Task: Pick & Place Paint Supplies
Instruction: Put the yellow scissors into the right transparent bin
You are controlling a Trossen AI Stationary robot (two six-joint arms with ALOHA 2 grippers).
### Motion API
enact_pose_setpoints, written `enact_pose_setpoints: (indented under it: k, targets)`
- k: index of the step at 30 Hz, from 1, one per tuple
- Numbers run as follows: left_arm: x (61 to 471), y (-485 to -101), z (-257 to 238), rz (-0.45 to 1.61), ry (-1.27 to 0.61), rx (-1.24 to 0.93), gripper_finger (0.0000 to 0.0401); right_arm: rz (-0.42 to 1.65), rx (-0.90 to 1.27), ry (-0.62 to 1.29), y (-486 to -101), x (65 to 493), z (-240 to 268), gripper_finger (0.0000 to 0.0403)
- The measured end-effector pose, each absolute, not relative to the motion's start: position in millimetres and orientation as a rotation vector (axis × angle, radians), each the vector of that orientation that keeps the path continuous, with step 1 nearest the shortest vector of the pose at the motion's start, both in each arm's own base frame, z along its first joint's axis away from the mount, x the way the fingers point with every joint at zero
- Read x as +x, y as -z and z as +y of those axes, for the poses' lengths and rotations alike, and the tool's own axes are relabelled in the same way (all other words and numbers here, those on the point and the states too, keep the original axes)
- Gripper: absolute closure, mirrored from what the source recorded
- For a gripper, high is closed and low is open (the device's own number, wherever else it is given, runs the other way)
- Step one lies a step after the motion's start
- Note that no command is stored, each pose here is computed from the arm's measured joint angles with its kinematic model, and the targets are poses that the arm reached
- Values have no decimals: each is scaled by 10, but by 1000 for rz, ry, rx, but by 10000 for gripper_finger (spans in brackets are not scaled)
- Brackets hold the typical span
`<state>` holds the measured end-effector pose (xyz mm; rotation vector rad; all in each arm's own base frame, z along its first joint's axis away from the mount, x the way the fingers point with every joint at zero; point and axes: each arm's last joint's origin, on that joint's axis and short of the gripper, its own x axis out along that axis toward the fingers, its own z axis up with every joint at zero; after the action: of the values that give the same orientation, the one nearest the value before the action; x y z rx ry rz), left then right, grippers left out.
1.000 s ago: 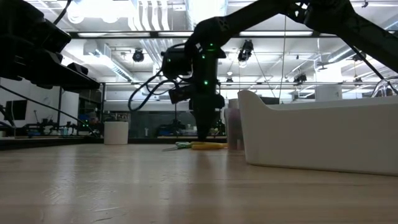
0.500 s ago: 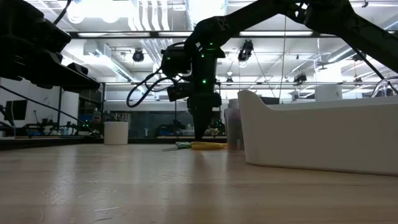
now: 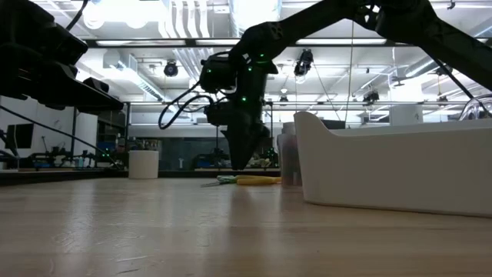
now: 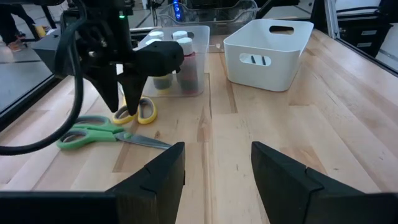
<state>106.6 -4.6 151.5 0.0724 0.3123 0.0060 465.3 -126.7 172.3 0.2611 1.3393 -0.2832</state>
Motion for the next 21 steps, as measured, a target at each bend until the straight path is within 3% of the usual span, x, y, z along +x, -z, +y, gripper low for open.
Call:
enact_pose_setpoints:
  k: [21]
  targets:
    - [1066,-1514,-46,313,-6,72,214,1353,374,345,-1465,4602,-1356,245]
